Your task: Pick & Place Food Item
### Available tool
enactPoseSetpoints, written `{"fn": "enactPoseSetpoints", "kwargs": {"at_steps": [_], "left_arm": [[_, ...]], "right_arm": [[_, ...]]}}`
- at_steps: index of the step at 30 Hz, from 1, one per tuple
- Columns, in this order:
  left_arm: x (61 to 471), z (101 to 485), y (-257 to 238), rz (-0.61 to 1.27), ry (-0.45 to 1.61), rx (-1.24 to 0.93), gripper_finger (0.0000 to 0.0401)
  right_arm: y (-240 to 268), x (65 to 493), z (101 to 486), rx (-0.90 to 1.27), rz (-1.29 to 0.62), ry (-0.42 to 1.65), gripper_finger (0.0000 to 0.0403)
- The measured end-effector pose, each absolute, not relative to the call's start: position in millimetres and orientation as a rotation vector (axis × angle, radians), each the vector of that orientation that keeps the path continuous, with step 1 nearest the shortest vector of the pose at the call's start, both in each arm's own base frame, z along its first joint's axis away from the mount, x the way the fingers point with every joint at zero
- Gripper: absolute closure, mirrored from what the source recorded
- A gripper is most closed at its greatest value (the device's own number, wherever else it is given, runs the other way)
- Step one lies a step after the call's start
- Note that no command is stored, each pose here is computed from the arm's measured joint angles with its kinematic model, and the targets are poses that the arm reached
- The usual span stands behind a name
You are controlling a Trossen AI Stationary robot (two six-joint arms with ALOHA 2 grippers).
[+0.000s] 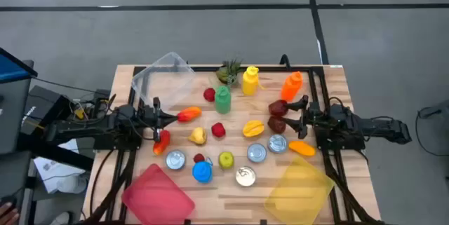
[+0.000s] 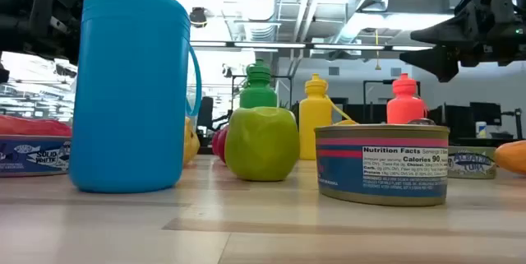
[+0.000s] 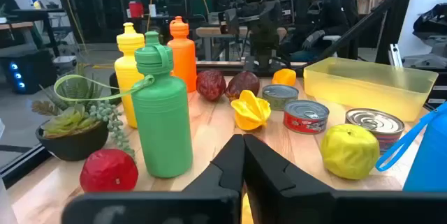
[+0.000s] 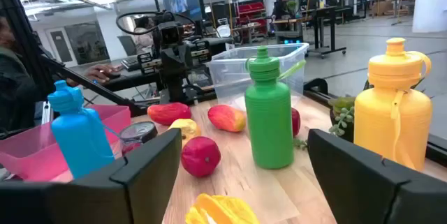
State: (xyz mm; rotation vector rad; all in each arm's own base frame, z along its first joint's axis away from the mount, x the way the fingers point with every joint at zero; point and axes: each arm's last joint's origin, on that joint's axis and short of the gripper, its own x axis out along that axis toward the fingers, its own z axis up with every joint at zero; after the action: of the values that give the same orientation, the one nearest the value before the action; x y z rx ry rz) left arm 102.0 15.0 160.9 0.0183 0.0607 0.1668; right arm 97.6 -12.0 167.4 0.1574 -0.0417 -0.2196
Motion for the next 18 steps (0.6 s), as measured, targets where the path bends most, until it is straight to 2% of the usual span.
{"fn": "enactPoseSetpoints", "kwargs": {"at_steps": [18], "left_arm": [[102.0,160.9,15.0,0.167,0.061,0.018,0.0401]], "right_arm": [[-13.3,96.6,173.0,0.177,-0.266,-0.085,0.0101]]}}
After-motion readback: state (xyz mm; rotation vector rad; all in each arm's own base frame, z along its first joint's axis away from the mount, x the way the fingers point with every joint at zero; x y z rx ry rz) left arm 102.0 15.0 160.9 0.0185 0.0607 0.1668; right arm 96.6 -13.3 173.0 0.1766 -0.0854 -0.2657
